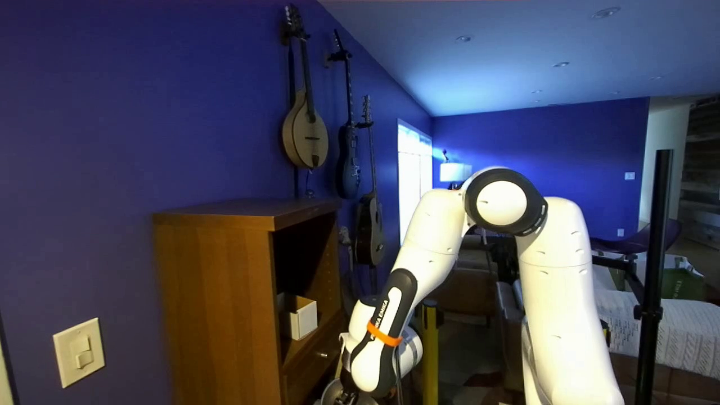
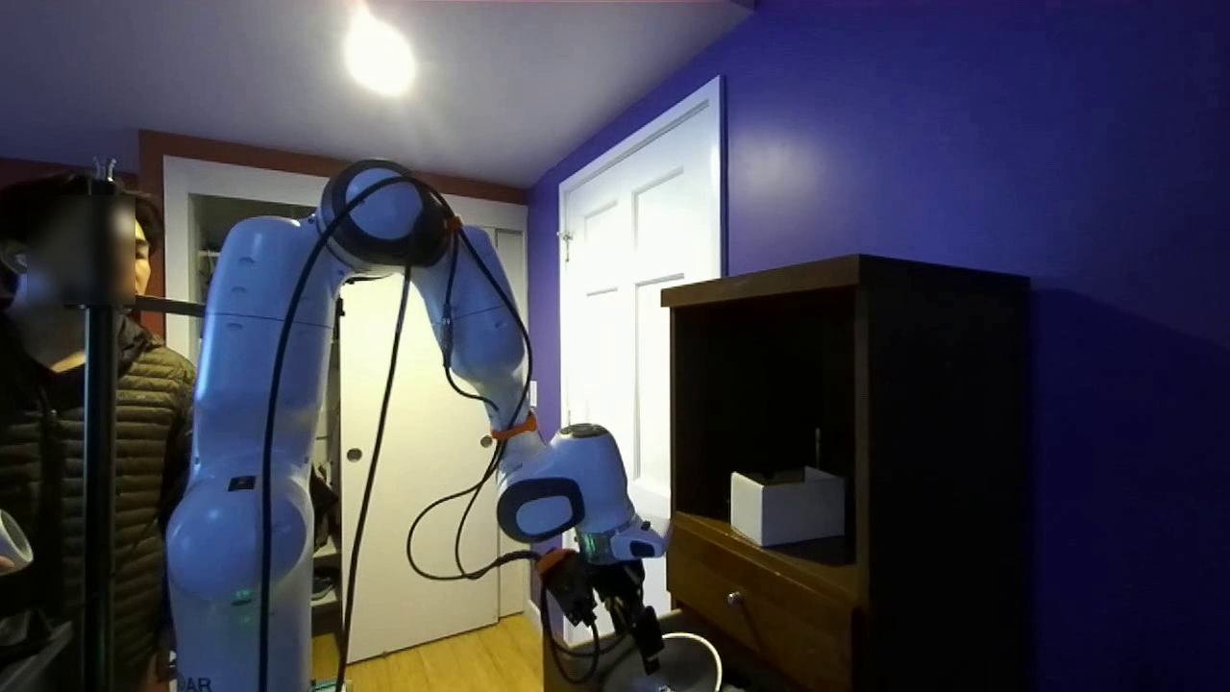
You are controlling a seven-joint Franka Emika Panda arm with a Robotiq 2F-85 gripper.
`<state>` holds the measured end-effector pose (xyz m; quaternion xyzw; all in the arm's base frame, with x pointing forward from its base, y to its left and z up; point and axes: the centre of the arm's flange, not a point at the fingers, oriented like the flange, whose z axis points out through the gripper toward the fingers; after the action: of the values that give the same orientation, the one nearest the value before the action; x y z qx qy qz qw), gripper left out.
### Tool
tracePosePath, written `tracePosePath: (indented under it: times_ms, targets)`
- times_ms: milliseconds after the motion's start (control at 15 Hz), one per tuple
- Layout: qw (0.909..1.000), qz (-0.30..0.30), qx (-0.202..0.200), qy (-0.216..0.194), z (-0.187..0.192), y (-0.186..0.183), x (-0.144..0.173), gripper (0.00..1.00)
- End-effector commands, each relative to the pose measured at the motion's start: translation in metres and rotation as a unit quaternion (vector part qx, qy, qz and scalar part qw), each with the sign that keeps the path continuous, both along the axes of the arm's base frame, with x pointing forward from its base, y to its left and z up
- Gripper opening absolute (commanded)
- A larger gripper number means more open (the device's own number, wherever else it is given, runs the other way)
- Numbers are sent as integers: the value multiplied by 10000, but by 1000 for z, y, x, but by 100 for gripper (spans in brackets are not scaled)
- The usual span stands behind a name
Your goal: Put the white paper on top of the shelf
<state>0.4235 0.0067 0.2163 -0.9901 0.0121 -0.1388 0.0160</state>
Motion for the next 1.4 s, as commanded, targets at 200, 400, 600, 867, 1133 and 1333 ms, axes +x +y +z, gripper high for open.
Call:
tracePosePath:
  times_ms: [200,400,600,867,1133,1333]
  targets:
    - [9987,162,-468,119,-42,-34,24,100]
    - [9986,126,-478,203,-58,-31,31,92]
    - [9981,168,-504,318,-71,-17,31,70]
    - [9982,159,-524,223,-75,-19,39,39]
    - [9983,27,-578,-117,-69,-23,45,11]
    - [9969,-3,-688,-393,-58,-30,48,0]
